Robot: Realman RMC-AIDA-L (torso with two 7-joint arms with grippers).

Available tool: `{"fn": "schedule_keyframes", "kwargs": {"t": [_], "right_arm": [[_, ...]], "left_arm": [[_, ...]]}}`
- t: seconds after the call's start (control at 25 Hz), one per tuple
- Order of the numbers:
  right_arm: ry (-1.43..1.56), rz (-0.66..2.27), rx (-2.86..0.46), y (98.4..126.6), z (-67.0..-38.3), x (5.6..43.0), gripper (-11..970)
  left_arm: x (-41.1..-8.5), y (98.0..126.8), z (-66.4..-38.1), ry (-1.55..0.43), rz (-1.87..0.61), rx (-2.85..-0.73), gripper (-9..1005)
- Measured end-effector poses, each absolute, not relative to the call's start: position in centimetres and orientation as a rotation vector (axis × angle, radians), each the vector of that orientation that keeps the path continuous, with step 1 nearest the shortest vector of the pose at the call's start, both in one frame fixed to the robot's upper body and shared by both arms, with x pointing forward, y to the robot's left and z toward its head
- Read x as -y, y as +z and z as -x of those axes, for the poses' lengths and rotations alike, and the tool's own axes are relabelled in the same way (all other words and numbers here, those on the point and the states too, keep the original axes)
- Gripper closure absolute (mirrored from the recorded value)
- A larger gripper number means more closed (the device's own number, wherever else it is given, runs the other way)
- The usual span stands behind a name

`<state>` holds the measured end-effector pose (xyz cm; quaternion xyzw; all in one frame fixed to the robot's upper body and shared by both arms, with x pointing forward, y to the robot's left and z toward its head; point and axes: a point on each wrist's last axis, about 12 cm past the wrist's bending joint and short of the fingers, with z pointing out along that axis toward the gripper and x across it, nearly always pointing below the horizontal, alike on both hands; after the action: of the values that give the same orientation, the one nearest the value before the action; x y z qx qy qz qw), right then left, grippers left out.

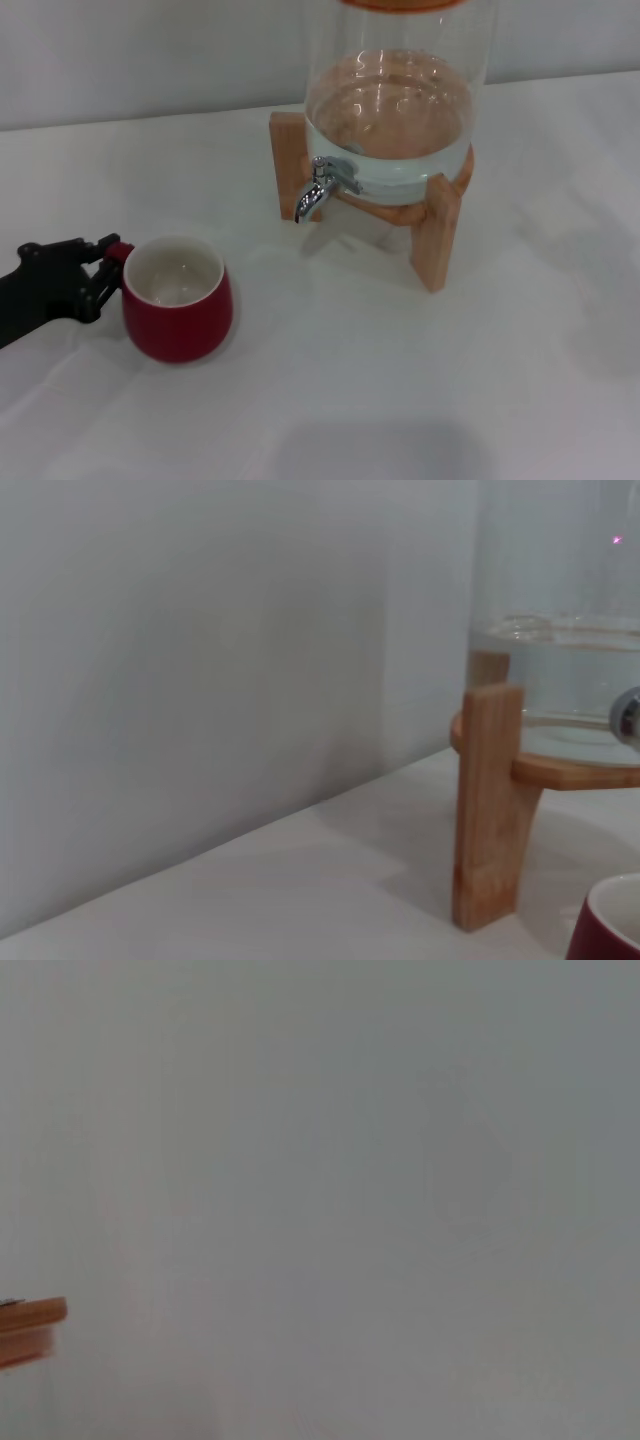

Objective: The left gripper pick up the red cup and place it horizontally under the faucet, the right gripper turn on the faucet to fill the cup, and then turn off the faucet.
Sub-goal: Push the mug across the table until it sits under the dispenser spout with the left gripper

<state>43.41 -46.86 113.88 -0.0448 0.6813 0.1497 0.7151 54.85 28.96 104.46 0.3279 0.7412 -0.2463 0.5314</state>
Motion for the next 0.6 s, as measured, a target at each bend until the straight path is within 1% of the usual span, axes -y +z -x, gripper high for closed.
{"fn": "schedule_keyframes", "kwargs": {"t": [0.4,0.6], "right_arm": [[0.359,0.121,-1.498,114.0,-43.4,46.5,239],[0.369,0.131,-1.497,114.0,-43.5,46.3,239]], "left_arm": [[-27.2,104.3,-56.3,-0.544,-0.83,-1.76,830],[-25.9,104.1,-57.1,-0.529,-0.859,-1.757,830]]}}
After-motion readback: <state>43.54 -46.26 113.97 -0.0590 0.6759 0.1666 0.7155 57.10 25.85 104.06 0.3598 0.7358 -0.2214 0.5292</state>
